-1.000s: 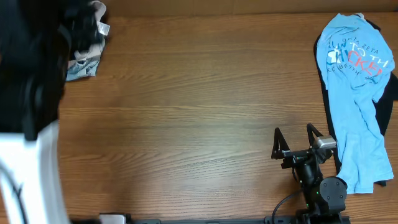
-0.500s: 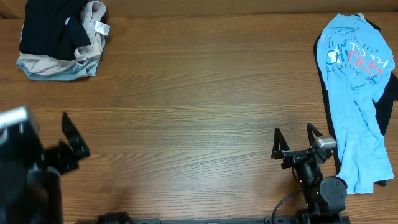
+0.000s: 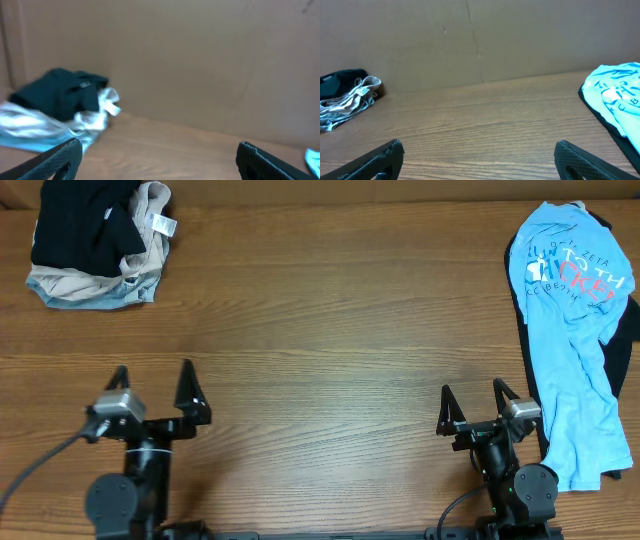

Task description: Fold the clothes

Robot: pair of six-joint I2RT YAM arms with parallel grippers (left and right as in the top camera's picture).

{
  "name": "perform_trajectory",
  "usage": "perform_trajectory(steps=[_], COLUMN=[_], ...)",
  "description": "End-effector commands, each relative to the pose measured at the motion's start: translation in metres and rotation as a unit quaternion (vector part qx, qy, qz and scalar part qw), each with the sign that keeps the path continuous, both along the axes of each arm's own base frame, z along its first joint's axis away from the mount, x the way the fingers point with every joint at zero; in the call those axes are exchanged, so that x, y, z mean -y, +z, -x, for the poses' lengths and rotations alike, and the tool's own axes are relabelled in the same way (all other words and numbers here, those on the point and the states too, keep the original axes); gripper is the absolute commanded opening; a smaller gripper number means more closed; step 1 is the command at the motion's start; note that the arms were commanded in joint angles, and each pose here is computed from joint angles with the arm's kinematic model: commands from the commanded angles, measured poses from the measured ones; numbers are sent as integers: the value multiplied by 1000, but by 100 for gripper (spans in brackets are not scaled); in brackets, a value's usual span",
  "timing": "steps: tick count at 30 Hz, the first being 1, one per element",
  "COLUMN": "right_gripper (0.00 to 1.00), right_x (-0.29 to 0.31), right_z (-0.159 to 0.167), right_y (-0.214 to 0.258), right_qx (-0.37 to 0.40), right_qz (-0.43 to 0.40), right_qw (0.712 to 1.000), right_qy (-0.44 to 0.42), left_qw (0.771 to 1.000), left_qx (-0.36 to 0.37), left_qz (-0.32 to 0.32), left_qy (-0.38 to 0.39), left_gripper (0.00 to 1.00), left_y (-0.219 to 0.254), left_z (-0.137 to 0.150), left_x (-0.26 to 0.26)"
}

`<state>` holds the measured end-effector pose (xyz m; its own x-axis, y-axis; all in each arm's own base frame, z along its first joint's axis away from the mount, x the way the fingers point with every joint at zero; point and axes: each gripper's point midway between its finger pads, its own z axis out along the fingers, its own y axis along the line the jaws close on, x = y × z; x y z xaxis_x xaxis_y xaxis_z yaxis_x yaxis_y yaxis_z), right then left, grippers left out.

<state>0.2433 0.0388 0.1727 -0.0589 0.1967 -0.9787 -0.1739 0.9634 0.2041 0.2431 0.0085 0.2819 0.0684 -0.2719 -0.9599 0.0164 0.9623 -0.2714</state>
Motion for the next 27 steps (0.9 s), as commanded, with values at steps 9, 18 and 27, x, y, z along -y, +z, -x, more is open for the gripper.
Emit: perform_trajectory(steps=[9, 18, 27], right_gripper=[100, 100, 100], right_x=[1, 1, 1], right_z=[0, 0, 0], right_y=[-2, -2, -2], right_qx=[3, 3, 3], right_qz=[2, 2, 2], right_qw=[1000, 1000, 1000], right_qy=[-3, -3, -3], left_qw=[998, 997, 997], left_qx=[19, -74, -74], left_qz=[52, 17, 17], left_qy=[-2, 8, 12], left_gripper=[100, 100, 100], left_y=[-73, -126, -126], left_z=[-2, -3, -3], left_x=[5, 3, 2])
